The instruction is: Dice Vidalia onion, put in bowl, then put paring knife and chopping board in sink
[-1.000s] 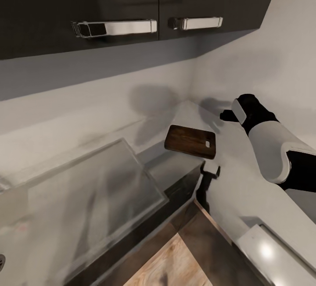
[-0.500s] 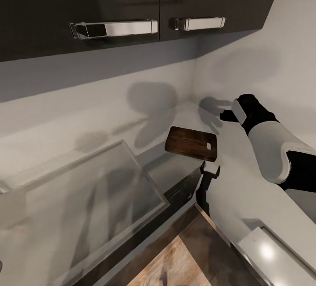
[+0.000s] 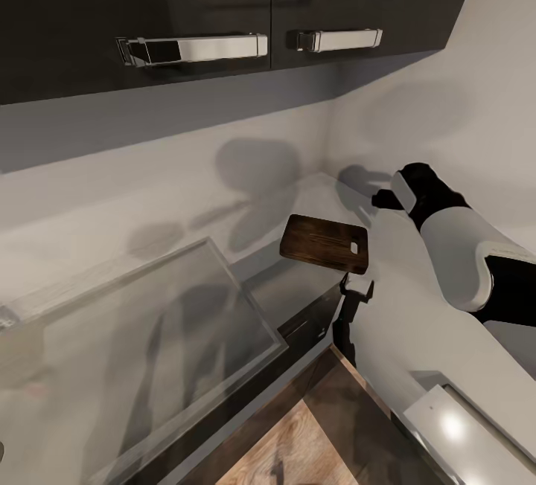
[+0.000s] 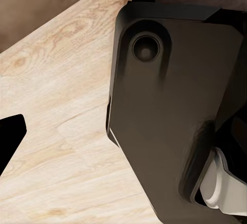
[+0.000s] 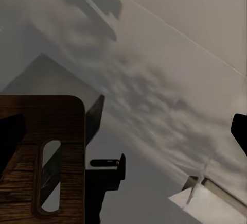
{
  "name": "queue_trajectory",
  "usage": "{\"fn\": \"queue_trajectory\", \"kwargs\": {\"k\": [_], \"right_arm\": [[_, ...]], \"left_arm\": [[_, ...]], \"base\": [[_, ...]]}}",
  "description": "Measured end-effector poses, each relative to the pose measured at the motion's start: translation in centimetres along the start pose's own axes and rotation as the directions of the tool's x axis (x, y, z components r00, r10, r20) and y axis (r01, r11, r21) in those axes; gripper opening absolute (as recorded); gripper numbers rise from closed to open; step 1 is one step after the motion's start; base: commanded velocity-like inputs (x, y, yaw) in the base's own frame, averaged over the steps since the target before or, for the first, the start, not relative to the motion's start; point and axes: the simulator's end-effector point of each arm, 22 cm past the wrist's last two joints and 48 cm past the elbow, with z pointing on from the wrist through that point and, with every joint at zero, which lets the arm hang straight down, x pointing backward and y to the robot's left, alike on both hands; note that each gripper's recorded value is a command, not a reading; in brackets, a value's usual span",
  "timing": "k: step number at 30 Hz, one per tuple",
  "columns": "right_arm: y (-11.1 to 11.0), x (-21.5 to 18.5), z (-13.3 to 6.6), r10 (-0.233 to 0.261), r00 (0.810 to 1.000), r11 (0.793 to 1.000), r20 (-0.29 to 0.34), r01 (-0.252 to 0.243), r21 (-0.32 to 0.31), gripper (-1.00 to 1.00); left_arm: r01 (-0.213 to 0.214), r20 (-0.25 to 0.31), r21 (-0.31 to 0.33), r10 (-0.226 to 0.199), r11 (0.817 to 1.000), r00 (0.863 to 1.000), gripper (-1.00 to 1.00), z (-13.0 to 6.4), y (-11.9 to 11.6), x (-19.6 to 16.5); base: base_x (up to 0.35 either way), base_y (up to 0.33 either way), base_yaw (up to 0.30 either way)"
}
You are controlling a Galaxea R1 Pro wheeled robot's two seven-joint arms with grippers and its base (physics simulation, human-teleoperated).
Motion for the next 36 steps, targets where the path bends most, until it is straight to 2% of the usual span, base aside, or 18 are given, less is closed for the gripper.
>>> {"fn": "queue_trajectory", "kwargs": {"k": [3, 21, 35, 36], "right_arm": [[0.1, 0.0, 0.3, 0.004, 1.0, 1.0, 0.013, -0.004, -0.001, 1.0], [0.3, 1.0, 0.8, -0.001, 1.0, 1.0, 0.002, 0.001, 0.0, 1.0], [0.3, 3.1, 1.8, -0.011, 1.0, 1.0, -0.029, 0.011, 0.004, 1.0], [0.4, 4.2, 2.2, -0.016, 0.999, 1.0, -0.048, 0.016, 0.003, 1.0]], "left_arm": [[0.0, 0.0, 0.0, 0.0, 1.0, 1.0, 1.0, 0.0, 0.0, 0.0], [0.0, 0.0, 0.001, 0.0, 1.0, 1.0, 1.0, 0.0, 0.0, 0.0], [0.0, -0.001, 0.0, 0.0, 1.0, 1.0, 1.0, 0.0, 0.0, 0.0], [0.0, -0.001, 0.0, 0.0, 1.0, 1.0, 1.0, 0.0, 0.0, 0.1]], "base": [[0.0, 0.0, 0.0], [0.0, 0.0, 0.0], [0.0, 0.0, 0.0], [0.0, 0.0, 0.0]]}}
